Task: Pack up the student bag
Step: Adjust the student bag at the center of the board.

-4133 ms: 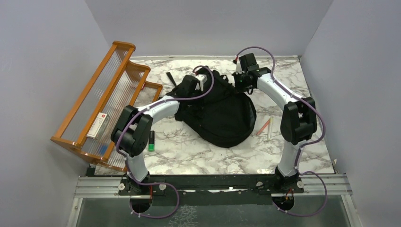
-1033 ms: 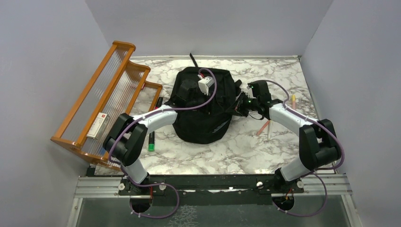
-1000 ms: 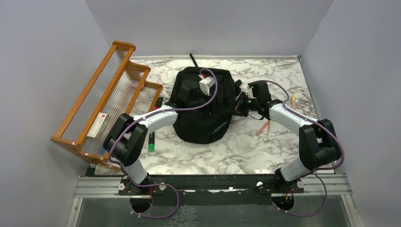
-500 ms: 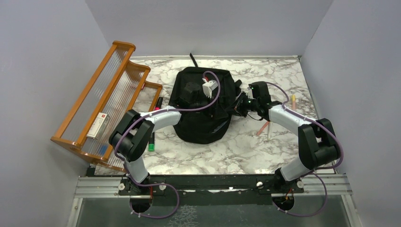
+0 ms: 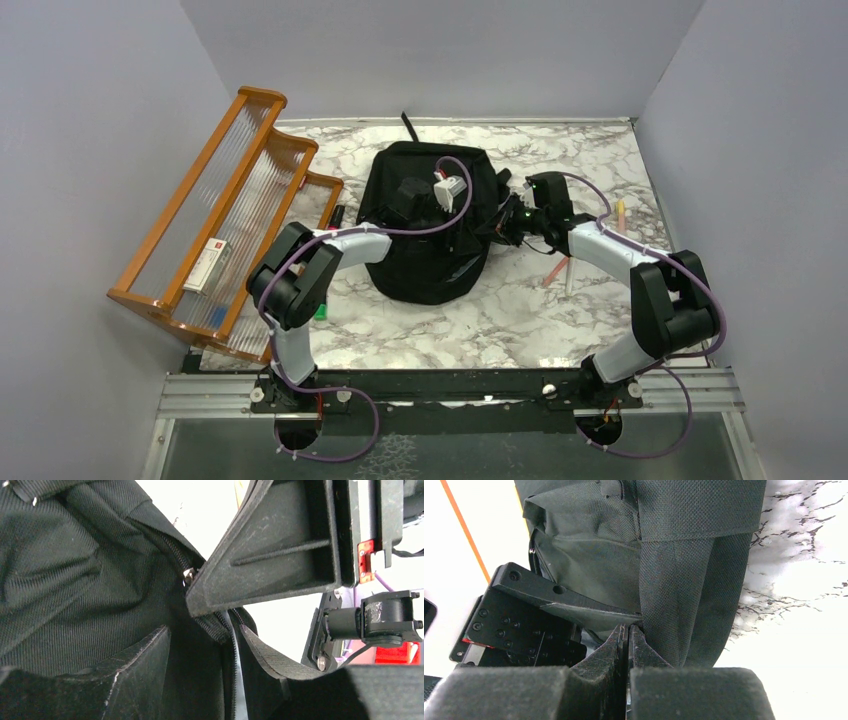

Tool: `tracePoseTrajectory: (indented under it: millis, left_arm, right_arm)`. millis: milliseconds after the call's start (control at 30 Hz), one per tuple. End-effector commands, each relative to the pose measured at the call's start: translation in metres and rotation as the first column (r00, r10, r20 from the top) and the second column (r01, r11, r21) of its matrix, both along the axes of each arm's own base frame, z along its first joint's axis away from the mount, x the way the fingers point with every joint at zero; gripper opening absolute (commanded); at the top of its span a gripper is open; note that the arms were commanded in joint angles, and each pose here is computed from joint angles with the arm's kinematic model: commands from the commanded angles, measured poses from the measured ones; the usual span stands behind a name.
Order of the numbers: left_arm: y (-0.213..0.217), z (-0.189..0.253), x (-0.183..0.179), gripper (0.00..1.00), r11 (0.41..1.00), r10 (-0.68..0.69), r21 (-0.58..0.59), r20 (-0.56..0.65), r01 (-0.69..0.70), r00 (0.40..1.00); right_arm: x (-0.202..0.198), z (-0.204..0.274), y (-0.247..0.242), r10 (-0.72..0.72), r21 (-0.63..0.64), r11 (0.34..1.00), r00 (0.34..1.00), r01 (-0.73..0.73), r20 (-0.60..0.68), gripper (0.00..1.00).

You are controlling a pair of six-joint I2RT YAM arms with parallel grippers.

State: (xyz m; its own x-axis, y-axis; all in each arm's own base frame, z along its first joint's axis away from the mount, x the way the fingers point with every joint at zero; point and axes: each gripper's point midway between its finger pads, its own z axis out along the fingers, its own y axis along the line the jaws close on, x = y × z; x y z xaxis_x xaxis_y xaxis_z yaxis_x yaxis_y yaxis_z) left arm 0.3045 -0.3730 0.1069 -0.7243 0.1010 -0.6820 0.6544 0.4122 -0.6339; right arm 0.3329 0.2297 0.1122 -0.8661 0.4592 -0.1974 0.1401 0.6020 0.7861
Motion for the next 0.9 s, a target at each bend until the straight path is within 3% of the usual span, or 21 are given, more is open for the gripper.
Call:
tracePoseTrajectory:
  millis: [0,200,467,700,867]
  left_arm:
    - [-0.014,0.018,0.009,0.52,0.998,-0.034,-0.047,0.058,0.037,0.998]
    - [-0.019,0.028,0.015,0.46,0.997,-0.030,-0.067,0.078,0.036,0.996]
    - [-0.019,0.018,0.014,0.00,0.997,-0.037,-0.058,0.057,0.041,0.998]
    - [-0.016,0.017,0.015,0.00,0.999,-0.022,-0.048,0.070,0.025,0.997]
    - [-0.016,0.017,0.016,0.00,0.998,-0.024,-0.049,0.070,0.027,0.997]
  right_arm:
    - [0.001,0.010,0.001,0.014,0.030,0.999,0.999,-0.015,0.035,0.07]
    - [0.001,0.008,0.000,0.016,0.023,1.000,0.999,-0.017,0.037,0.07]
    - [0.000,0.011,-0.005,0.007,-0.006,1.000,0.999,-0.006,0.052,0.13]
    - [-0.002,0.026,-0.023,-0.003,-0.119,0.993,0.992,0.018,0.123,0.33]
    - [0.000,0.030,-0.053,-0.063,-0.258,0.960,0.978,0.114,0.197,0.47]
